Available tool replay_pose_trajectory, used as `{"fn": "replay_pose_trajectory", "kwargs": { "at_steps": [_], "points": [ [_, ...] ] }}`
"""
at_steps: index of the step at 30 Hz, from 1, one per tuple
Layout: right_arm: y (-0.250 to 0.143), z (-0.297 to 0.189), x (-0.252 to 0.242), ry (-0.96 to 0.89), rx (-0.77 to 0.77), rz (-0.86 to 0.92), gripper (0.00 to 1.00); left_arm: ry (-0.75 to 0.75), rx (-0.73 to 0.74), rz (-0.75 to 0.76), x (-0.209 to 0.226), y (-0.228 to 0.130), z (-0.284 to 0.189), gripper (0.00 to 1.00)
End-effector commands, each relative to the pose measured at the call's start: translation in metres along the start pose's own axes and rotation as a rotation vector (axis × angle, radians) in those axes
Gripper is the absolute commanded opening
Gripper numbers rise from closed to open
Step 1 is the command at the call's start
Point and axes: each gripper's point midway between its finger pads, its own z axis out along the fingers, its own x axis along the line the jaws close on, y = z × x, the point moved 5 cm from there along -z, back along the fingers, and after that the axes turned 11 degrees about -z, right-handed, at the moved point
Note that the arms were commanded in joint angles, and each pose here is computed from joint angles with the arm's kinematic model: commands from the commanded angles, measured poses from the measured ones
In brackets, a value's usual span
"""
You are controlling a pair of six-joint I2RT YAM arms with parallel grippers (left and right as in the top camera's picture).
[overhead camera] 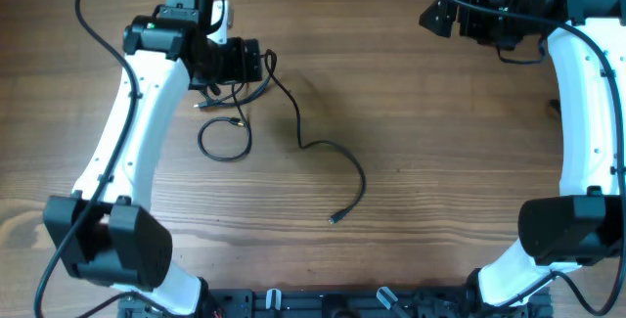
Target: Untangle cables
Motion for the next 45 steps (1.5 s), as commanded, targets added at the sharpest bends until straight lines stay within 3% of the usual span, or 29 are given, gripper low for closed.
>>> {"fn": "replay_pose_trajectory", "kwargs": {
  "at_steps": [1,4,7,10,11,13,15,17,19,23,27,30,33,35,41,45],
  "points": [
    [0.001,0.004,-0.001,-0.005,0.006,-0.023,1.0,-0.126,0.093,0.149,0.011,0.0,0.02,0.91],
    [0.001,0.004,-0.001,-0.005,0.005,-0.022,1.0,-0.152,0.126,0.162,0.014,0.002,0.052,0.83],
    [0.0,0.004,-0.001,-0.005,0.008,-0.021,1.0,-0.093,0.144,0.078,0.026,0.006,0.09,0.45],
    [0.0,0.004,-0.001,-0.005,0.008,-0.022,1.0,-0.016,0.09,-0.012,0.036,0.019,0.11,0.37],
    [0.001,0.004,-0.001,-0.004,0.007,-0.021,1.0,-0.02,0.076,-0.01,0.035,0.021,0.11,0.04],
    [0.001,0.004,0.003,0.023,0.004,-0.019,1.0,-0.019,0.074,-0.055,0.035,0.022,0.11,0.04],
    [0.003,0.002,0.02,0.163,-0.016,-0.051,1.0,-0.036,0.071,-0.104,0.031,0.021,0.097,0.04],
    [0.005,0.001,0.044,0.306,-0.041,-0.166,1.0,-0.172,0.088,-0.103,0.009,0.017,0.059,0.04],
    [0.002,0.008,0.063,0.34,-0.029,-0.24,1.0,-0.295,0.094,-0.116,-0.01,0.009,0.015,0.04],
    [-0.008,0.029,0.113,0.346,0.017,-0.412,1.0,-0.313,0.099,-0.25,-0.015,-0.007,-0.029,0.04],
    [-0.014,0.044,0.163,0.381,0.006,-0.546,1.0,-0.478,0.191,-0.267,-0.034,-0.016,-0.04,0.04],
    [-0.018,0.057,0.192,0.423,0.003,-0.596,0.97,-0.499,0.225,-0.337,-0.037,-0.017,-0.042,0.04],
    [-0.021,0.084,0.201,0.433,0.03,-0.627,0.81,-0.58,0.266,-0.325,-0.046,-0.02,-0.048,0.04],
    [-0.023,0.101,0.201,0.438,0.054,-0.626,0.77,-0.59,0.275,-0.326,-0.047,-0.021,-0.049,0.04],
    [-0.031,0.122,0.205,0.504,0.094,-0.627,0.71,-0.625,0.293,-0.322,-0.05,-0.022,-0.052,0.04],
    [-0.034,0.11,0.223,0.691,0.054,-0.695,0.7,-0.625,0.292,-0.32,-0.05,-0.022,-0.052,0.04]
  ]
}}
